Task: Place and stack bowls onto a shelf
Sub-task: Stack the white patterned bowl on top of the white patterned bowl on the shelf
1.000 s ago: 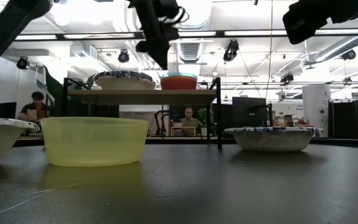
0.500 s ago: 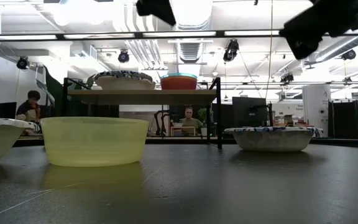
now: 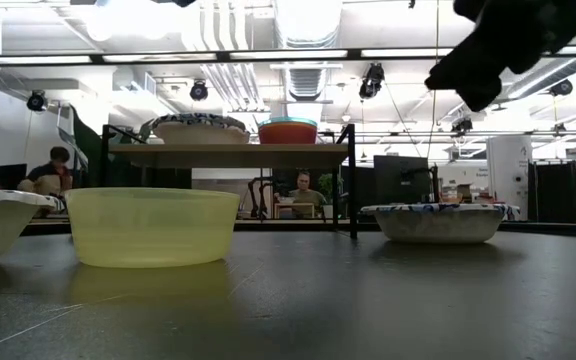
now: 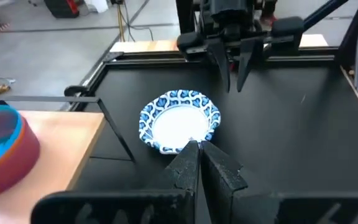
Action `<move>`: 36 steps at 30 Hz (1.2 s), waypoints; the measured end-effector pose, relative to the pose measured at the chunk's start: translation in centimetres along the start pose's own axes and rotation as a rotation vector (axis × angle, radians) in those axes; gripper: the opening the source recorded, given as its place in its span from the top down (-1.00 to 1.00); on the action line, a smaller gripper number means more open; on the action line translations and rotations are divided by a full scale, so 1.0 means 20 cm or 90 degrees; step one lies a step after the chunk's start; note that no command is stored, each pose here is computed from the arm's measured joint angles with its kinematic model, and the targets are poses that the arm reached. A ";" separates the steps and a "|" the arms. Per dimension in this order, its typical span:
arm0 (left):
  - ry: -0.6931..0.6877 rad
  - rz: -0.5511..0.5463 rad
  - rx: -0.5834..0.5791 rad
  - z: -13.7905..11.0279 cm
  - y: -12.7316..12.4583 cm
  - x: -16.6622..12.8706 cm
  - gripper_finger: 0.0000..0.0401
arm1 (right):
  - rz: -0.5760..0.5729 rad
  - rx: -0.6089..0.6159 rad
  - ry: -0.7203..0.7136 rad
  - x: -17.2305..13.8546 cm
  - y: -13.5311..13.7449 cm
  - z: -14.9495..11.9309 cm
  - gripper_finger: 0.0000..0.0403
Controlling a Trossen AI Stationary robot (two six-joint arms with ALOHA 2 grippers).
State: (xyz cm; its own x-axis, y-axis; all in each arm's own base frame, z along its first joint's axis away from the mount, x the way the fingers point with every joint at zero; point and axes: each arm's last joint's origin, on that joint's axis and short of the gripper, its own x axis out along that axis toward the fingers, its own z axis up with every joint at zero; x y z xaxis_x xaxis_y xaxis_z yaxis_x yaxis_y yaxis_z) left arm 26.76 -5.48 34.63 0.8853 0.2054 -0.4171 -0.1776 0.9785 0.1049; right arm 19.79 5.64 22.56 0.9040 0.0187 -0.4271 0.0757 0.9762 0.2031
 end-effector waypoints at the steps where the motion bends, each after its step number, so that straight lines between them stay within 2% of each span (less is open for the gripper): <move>1: -0.004 0.001 0.001 -0.03 0.00 -0.01 1.00 | -0.007 0.003 0.013 0.01 0.01 0.02 0.69; 6: -0.036 0.029 -0.027 -0.15 0.03 -0.07 1.00 | -0.061 0.017 0.135 0.05 0.03 0.06 0.69; 9: -0.040 0.067 -0.043 -0.22 0.06 -0.10 1.00 | -0.107 0.037 0.226 0.06 0.03 0.05 0.69; 13: -0.059 0.117 -0.054 -0.27 0.10 -0.14 1.00 | -0.154 0.054 0.299 0.06 0.03 0.05 0.68; 17: -0.076 0.153 -0.061 -0.29 0.13 -0.18 1.00 | -0.136 0.059 0.337 0.08 0.05 0.06 0.60; 22: -0.092 0.172 -0.061 -0.28 0.15 -0.23 1.00 | -0.145 0.036 0.359 0.13 0.05 0.05 0.31; 27: -0.086 0.173 -0.054 -0.30 0.15 -0.22 1.00 | -0.162 -0.007 0.415 0.21 0.05 -0.01 0.09; 31: -0.081 0.175 -0.036 -0.31 0.15 -0.22 1.00 | -0.213 -0.037 0.435 0.27 0.03 -0.07 0.06; 36: -0.082 0.174 -0.034 -0.31 0.15 -0.22 1.00 | -0.255 -0.066 0.463 0.34 0.02 -0.13 0.15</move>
State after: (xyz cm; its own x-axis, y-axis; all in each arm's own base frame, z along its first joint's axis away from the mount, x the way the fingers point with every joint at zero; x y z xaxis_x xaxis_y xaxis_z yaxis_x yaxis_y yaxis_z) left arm 19.64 -3.24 31.27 0.8482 0.4609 -0.2610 -0.4363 0.8874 0.1491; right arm 24.88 6.69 17.44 0.3173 -0.2335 -0.9191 0.2623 0.9530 -0.1515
